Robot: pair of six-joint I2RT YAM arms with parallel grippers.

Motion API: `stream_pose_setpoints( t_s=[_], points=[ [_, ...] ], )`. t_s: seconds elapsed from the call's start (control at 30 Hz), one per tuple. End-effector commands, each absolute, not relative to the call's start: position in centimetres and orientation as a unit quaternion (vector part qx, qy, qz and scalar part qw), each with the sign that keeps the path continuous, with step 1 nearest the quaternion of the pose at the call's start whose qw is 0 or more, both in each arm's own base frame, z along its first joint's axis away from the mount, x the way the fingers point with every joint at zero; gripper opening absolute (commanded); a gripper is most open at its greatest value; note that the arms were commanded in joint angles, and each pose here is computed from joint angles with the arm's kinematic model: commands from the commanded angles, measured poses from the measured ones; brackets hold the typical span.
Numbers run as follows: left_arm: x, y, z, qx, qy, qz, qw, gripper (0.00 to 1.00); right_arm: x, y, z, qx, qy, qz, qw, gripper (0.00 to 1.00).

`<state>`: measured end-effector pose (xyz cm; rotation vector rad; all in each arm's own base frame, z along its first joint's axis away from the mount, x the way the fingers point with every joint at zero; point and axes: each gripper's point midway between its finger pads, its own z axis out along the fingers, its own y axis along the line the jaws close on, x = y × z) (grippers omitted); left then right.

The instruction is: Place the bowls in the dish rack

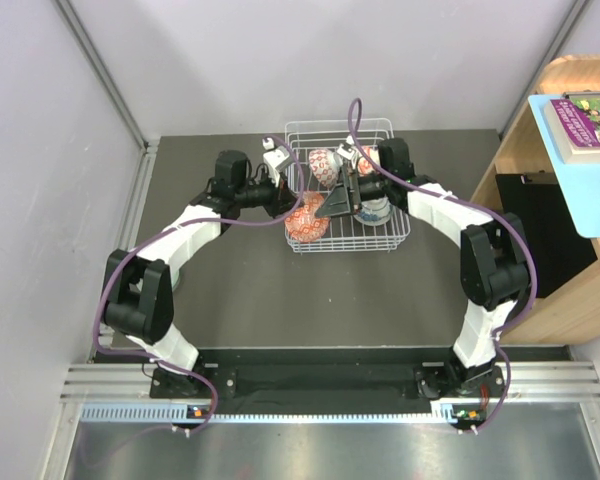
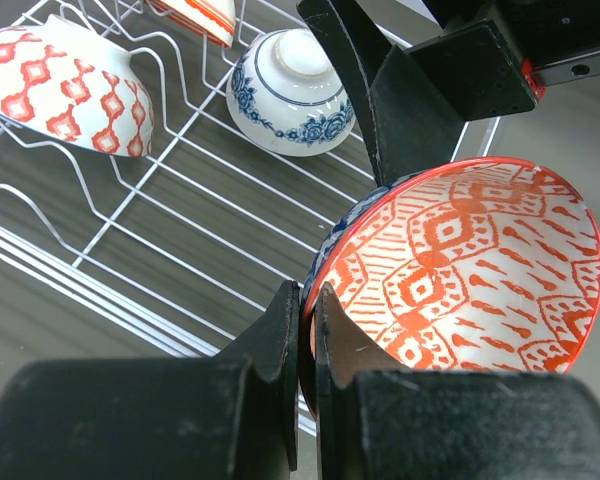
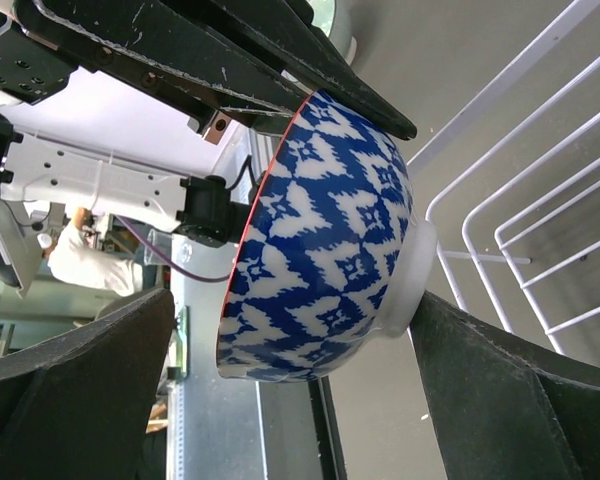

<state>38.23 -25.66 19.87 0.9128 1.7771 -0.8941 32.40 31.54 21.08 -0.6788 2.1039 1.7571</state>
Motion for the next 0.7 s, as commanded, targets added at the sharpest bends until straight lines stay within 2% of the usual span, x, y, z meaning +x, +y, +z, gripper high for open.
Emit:
stream_pose_setpoints(
  t_s=[0.0, 0.67],
  points=[
    [38.6, -26.4, 23.9, 0.381, 0.681, -0.365, 0.508, 0.0, 31.8, 33.0, 23.1, -0.283, 0.706, 0.625, 0.178, 1.0],
    [37.9, -26.3, 25.4, 0.386, 0.669, -0.366, 0.519, 0.0, 32.2, 33.4, 21.5, -0.277, 0.717, 0.616, 0.171, 1.0]
  ],
)
